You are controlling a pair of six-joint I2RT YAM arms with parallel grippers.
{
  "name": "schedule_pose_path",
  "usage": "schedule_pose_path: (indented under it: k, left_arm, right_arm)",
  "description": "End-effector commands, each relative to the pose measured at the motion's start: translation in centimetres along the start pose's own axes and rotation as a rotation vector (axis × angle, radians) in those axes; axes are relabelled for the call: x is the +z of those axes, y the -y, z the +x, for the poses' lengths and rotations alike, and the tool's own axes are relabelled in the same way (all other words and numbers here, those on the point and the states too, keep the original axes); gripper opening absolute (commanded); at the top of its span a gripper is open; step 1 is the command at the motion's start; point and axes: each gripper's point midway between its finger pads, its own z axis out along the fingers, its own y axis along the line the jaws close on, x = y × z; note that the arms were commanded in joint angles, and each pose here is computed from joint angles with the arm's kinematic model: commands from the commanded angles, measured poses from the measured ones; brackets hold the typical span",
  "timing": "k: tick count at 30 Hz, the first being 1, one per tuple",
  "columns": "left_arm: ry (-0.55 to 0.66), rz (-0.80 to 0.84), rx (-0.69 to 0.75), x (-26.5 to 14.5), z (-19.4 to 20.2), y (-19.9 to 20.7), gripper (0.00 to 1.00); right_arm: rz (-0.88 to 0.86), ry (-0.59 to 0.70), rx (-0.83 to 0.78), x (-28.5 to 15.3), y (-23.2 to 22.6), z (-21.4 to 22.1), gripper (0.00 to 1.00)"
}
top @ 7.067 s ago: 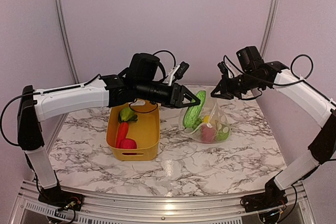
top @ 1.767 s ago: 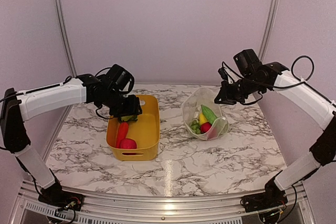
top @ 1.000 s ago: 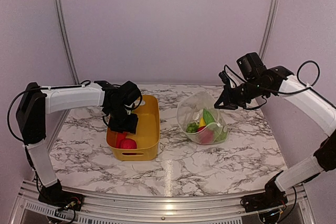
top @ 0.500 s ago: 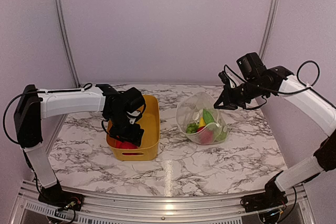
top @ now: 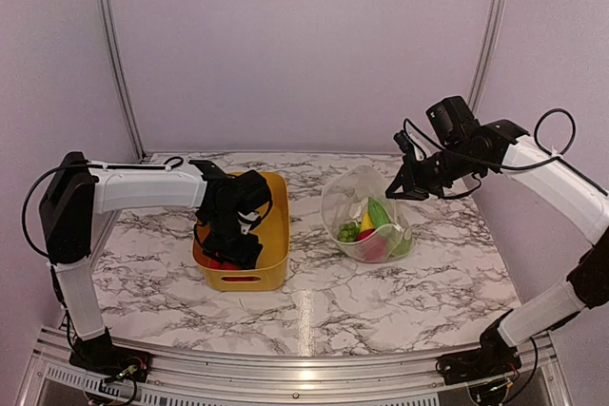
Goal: Place the food in the zip-top bag and seal the zipper
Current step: Pick up the fake fruit from the bin, then place the fake fruit in the zipper food storage bag.
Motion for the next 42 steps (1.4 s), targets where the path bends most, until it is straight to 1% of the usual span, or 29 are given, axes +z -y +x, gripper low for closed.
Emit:
schedule_pose_path:
  k: [1,6,11,16,19,21,24,27,30,32,35,42]
  left_arm:
    - [-0.034,-0.011,0.016,-0.2,0.3,0.2,0.67]
    - [0.089,-0.024,-0.002,-3.7,-2.8,0.4,0.6]
    - [0.233,-0.037,-0.036,-8.3,-6.3,0.6,0.58]
    - [0.385,0.023,-0.074,-12.7,-10.3,2.3,0.55]
    - [0.499,0.107,-0.075,-16.0,-12.7,4.4,0.52]
    - [0.588,0.203,-0.058,-18.6,-14.1,6.6,0.49]
    - [0.707,0.366,0.04,-21.7,-14.9,10.8,0.48]
    - [0.765,0.477,0.142,-23.3,-14.7,14.2,0.47]
    - [0.777,0.57,0.223,-23.4,-14.2,17.1,0.47]
    - [0.763,0.594,0.254,-22.6,-14.0,18.5,0.45]
    - [0.729,0.584,0.266,-20.6,-14.0,19.6,0.44]
    - [0.667,0.511,0.23,-15.8,-14.7,20.1,0.42]
  right_arm:
    - [-0.026,0.031,-0.009,-0.6,-1.0,-0.5,0.0]
    - [-0.021,0.034,-0.006,-0.8,-1.0,-0.5,0.0]
    - [-0.018,0.038,-0.006,-0.9,-1.1,-0.7,0.0]
    - [-0.027,0.047,-0.007,-1.0,-1.4,-1.2,0.0]
    - [-0.035,0.046,-0.008,-0.9,-1.6,-1.5,0.0]
    - [-0.038,0.05,-0.011,-0.9,-1.8,-1.8,0.0]
    - [-0.045,0.052,-0.015,-0.9,-2.0,-2.1,0.0]
    - [-0.054,0.056,-0.019,-0.9,-2.3,-2.5,0.0]
    - [-0.065,0.057,-0.013,-0.9,-2.6,-2.7,0.0]
    - [-0.075,0.056,-0.011,-0.8,-2.8,-2.8,0.0]
    - [-0.077,0.055,-0.005,-0.9,-2.8,-2.9,0.0]
    - [-0.084,0.058,0.002,-1.0,-3.0,-2.8,0.0]
